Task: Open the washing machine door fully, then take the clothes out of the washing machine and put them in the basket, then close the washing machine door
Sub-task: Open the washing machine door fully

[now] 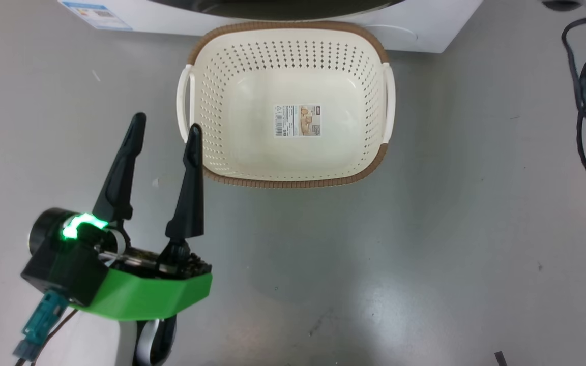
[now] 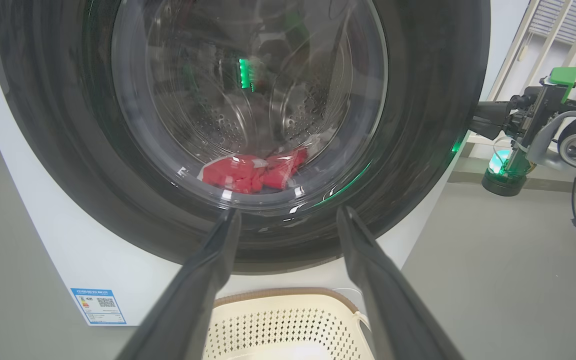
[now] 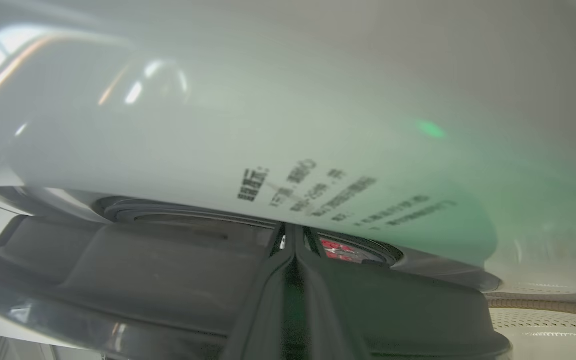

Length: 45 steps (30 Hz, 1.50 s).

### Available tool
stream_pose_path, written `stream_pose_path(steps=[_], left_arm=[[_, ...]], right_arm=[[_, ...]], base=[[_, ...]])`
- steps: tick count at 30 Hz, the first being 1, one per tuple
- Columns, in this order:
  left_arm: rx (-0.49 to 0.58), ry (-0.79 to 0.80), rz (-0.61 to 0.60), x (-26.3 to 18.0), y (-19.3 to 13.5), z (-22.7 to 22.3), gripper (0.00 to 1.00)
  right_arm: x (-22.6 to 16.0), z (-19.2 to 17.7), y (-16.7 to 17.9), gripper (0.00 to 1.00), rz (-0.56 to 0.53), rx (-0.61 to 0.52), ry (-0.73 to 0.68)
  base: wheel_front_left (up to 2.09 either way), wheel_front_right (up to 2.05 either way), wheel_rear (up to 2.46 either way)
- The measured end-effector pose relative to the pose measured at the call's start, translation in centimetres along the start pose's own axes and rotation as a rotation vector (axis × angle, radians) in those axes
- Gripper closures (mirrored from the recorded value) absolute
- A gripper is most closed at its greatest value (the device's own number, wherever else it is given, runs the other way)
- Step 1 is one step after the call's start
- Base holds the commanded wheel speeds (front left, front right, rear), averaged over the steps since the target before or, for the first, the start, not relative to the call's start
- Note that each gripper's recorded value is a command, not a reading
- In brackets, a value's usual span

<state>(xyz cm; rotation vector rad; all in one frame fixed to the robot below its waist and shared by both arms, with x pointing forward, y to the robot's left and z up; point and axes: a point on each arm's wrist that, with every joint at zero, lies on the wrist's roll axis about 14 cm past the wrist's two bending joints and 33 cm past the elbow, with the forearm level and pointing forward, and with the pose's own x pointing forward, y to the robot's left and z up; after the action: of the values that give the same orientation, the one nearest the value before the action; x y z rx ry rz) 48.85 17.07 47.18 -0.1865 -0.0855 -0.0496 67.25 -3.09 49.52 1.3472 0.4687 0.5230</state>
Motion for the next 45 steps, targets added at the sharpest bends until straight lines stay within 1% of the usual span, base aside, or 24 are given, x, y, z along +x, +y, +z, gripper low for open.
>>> stream_pose_path(steps=[6,12,17,32,45], left_arm=[[0.006,0.003,0.004,0.3,0.3,-0.3,0.00],[0.004,0.007,0.002,0.3,0.2,-0.4,0.00],[-0.002,0.007,-0.005,0.4,-0.1,-0.4,0.00],[-0.014,-0.002,-0.038,0.9,-1.4,-0.3,0.00],[-0.006,-0.048,-0.059,0.9,-2.3,1.7,0.00]], right_arm=[[0.8,-0.5,0.1,1.00,0.007,-0.007,0.057],[0.6,-0.9,0.2,1.00,0.002,-0.015,0.101],[0.2,-1.2,1.0,1.00,0.010,-0.037,0.132],[-1.5,-2.5,1.5,1.00,0.011,-0.051,0.179],[-3.3,-5.0,3.0,1.00,0.026,-0.045,0.225]], base=[[0.00,0.00,0.00],[0.00,0.00,0.00],[0.00,0.00,0.00],[0.00,0.00,0.00],[0.00,0.00,0.00]])
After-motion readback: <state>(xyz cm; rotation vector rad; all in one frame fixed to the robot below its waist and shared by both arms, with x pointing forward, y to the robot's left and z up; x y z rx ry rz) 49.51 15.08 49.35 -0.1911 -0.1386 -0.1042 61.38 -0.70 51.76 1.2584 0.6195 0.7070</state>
